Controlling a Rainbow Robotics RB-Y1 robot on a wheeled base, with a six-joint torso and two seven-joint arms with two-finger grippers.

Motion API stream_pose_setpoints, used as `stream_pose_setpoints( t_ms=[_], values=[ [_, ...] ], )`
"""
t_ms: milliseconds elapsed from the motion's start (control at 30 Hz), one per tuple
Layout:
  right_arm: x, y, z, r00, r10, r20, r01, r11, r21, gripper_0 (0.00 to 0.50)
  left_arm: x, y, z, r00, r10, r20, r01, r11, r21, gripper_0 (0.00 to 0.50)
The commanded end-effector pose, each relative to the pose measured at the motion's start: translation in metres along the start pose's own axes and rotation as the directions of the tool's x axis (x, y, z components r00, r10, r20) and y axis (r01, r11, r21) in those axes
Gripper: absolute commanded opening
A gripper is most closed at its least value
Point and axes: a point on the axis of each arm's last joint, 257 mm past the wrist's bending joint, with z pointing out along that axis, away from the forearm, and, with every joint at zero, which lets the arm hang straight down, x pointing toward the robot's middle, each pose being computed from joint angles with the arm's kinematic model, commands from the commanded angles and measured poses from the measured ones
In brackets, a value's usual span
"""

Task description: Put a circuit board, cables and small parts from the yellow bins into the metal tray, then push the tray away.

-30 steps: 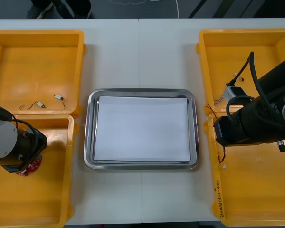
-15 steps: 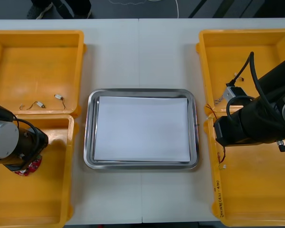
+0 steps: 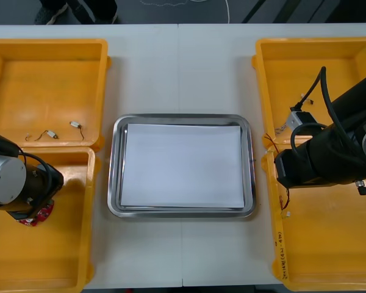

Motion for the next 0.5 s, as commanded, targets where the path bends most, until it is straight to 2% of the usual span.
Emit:
stream_pose_setpoints(
  t_ms=[33, 67, 100, 167, 233, 500],
  values=[
    [-0.0019, 0.0044, -0.0024, 1.0, 0.014, 0.005, -0.014, 1.0, -0.001, 0.0, 0.0096, -0.0014, 0.0033, 0.995, 0.102, -0.005, -0.102, 0.995, 0.004, 0.243],
    [-0.0019, 0.0044, -0.0024, 1.0, 0.014, 0.005, -0.014, 1.0, -0.001, 0.0, 0.0106, -0.0017, 0.0036, 0.994, 0.106, -0.007, -0.106, 0.994, 0.004, 0.146],
    [-0.0015, 0.0047, -0.0022, 1.0, 0.013, 0.004, -0.013, 1.0, -0.001, 0.0, 0.012, -0.0013, 0.0042, 0.994, 0.11, -0.009, -0.11, 0.994, 0.003, 0.083],
    [-0.0019, 0.0044, -0.0024, 1.0, 0.014, 0.005, -0.014, 1.0, -0.001, 0.0, 0.0123, -0.0009, 0.0043, 0.994, 0.109, -0.009, -0.109, 0.994, 0.001, 0.054],
    [-0.0019, 0.0044, -0.0024, 1.0, 0.014, 0.005, -0.014, 1.0, -0.001, 0.0, 0.0125, -0.0005, 0.0043, 0.994, 0.111, -0.01, -0.111, 0.994, -0.001, 0.002],
    [-0.0026, 0.0041, -0.0025, 1.0, 0.015, 0.008, -0.015, 1.0, 0.0, 0.0, 0.0098, 0.0002, 0.0036, 0.994, 0.112, -0.003, -0.112, 0.994, -0.003, 0.0]
  ],
)
